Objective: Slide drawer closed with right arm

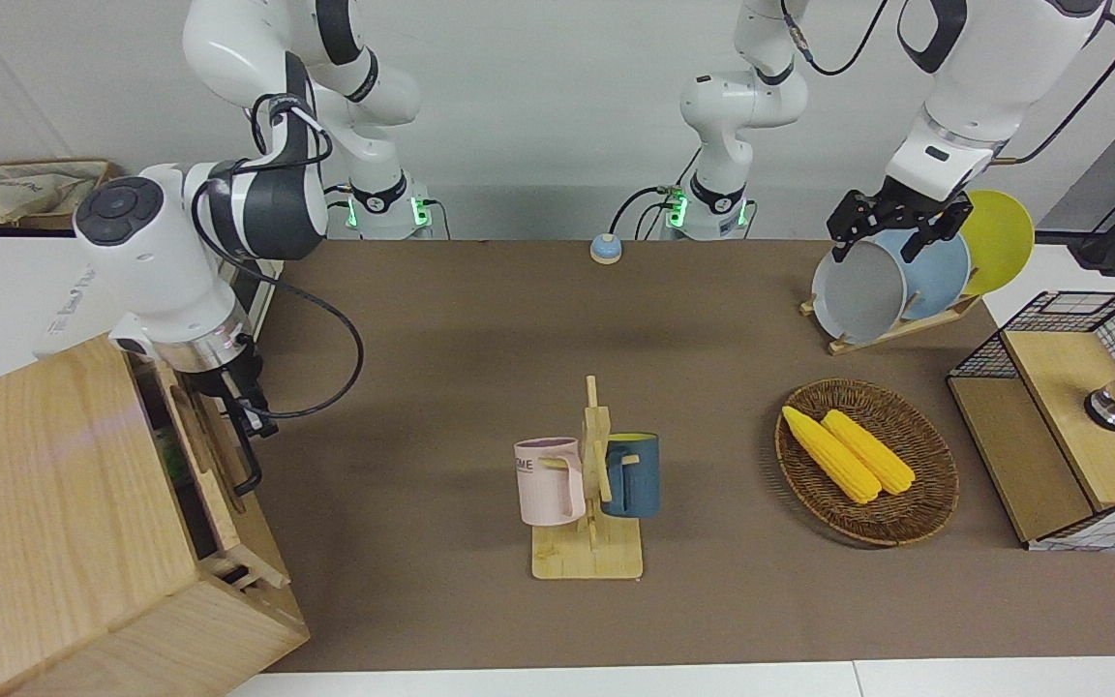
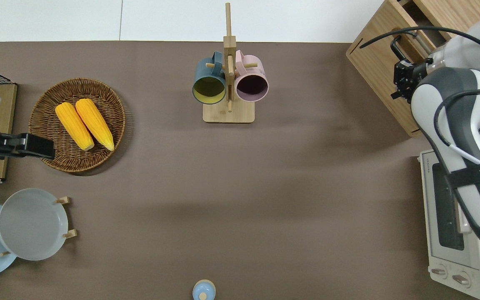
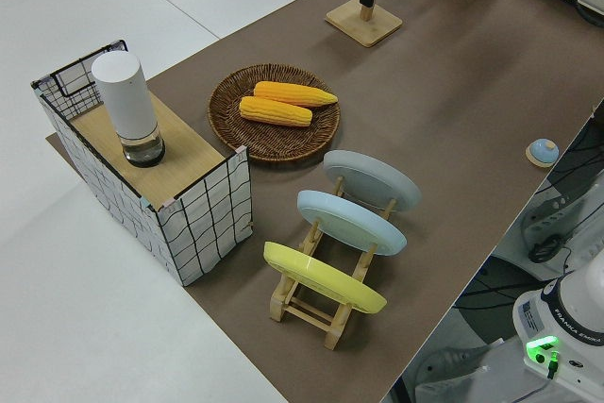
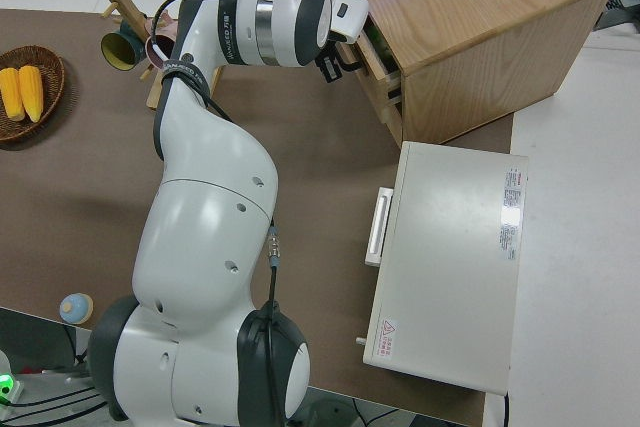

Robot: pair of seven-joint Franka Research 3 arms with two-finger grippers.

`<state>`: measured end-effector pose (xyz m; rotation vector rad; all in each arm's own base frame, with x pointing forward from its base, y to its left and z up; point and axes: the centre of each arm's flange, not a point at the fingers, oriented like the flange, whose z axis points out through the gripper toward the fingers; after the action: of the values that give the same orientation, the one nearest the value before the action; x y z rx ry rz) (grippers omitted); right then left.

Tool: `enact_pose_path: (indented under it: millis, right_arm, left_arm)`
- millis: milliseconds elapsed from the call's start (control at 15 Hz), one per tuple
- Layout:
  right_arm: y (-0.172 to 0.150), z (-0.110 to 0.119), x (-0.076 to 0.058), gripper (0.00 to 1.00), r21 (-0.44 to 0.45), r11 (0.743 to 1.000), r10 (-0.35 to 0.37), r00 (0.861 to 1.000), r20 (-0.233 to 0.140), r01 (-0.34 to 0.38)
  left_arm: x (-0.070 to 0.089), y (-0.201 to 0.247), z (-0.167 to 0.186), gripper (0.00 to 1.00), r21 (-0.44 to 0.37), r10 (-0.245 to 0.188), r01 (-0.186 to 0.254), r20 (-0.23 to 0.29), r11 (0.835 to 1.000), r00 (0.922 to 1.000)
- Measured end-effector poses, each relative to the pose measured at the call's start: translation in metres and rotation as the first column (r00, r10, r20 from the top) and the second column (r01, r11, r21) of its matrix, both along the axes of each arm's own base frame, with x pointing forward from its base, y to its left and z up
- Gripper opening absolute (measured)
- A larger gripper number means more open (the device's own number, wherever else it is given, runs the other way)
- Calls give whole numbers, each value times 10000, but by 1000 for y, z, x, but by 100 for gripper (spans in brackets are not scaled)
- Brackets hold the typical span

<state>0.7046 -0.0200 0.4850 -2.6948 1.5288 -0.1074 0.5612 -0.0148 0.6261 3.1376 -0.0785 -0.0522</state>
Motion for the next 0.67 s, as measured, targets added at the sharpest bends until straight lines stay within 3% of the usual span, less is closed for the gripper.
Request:
enact_pose_path:
  millis: [200, 667]
  right_arm:
    - [-19, 1, 2, 1, 104, 9999, -66, 9998, 178, 64]
    - [-17, 0, 3, 1, 117, 9999, 55, 9996, 262, -58]
  left_arm:
    - [0, 0, 0, 100, 0, 0, 0, 0, 10000, 10000]
    - [0, 0, 0, 100, 0, 0, 0, 0, 10000, 10000]
